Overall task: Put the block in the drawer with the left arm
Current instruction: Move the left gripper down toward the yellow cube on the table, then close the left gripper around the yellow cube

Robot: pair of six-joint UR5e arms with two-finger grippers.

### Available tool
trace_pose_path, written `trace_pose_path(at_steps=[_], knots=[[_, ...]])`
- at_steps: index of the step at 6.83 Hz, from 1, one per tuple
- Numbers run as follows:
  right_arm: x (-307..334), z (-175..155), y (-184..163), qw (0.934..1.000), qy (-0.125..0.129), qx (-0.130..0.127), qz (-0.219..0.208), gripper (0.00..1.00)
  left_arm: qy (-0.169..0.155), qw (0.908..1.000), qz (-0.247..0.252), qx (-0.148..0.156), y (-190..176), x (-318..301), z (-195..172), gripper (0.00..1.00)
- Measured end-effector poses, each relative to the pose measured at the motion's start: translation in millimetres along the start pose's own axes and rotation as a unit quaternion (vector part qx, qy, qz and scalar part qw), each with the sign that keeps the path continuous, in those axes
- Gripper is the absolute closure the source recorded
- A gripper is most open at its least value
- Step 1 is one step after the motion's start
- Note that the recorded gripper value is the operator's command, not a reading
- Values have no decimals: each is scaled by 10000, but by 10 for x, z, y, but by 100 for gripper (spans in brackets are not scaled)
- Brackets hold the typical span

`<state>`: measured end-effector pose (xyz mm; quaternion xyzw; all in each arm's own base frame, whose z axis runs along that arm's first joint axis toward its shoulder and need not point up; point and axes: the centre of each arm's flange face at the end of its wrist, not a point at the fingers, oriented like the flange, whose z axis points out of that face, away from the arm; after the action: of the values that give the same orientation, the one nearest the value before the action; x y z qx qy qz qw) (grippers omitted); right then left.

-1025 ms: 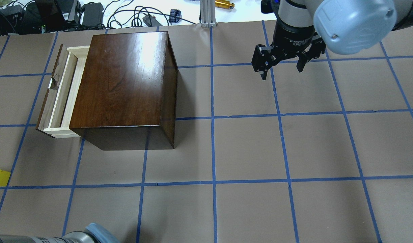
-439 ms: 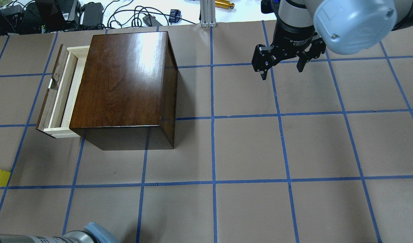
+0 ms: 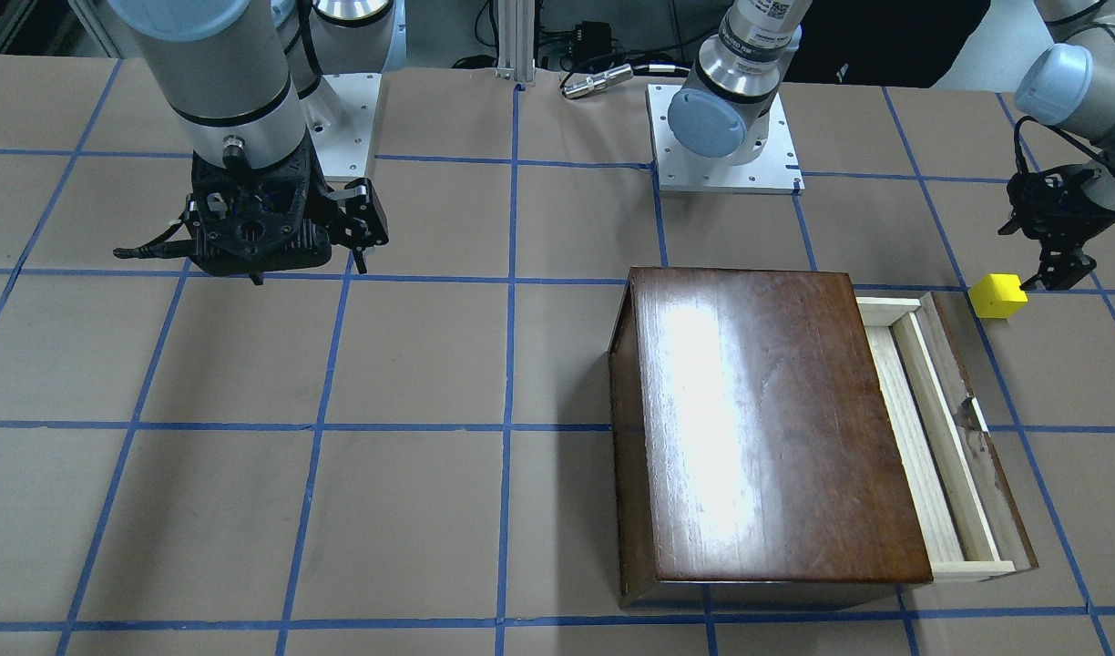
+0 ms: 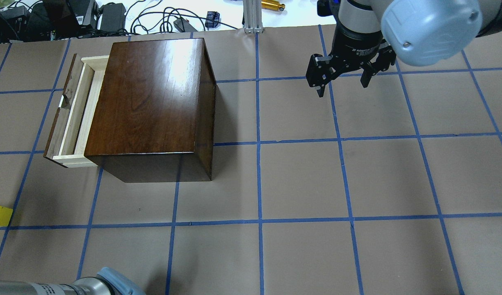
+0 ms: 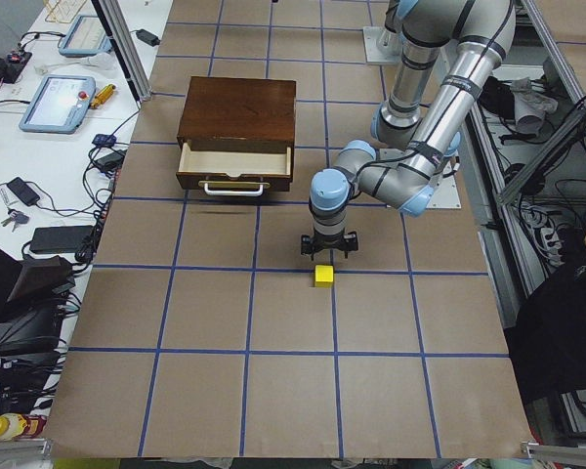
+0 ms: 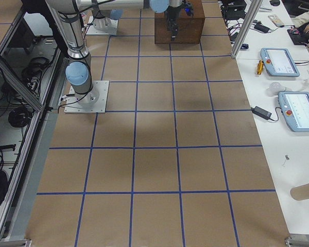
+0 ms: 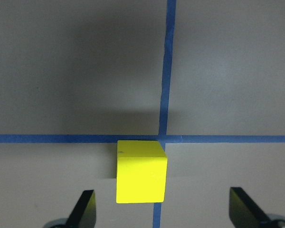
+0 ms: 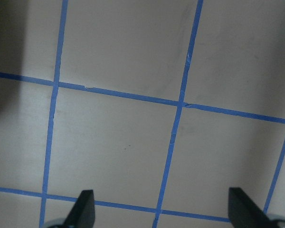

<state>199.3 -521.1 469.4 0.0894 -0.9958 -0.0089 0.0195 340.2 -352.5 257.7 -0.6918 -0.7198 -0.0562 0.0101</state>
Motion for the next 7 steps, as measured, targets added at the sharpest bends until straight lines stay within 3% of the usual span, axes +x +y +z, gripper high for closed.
trace_pose_path(at_steps=[3,7], knots=[[-1,0,0,10000,-2,0,-4,0,-232,9994,220,121,88,22,310,0],[0,0,0,10000,-1,0,-4,0,-273,9988,356,208,243,20,636,0]])
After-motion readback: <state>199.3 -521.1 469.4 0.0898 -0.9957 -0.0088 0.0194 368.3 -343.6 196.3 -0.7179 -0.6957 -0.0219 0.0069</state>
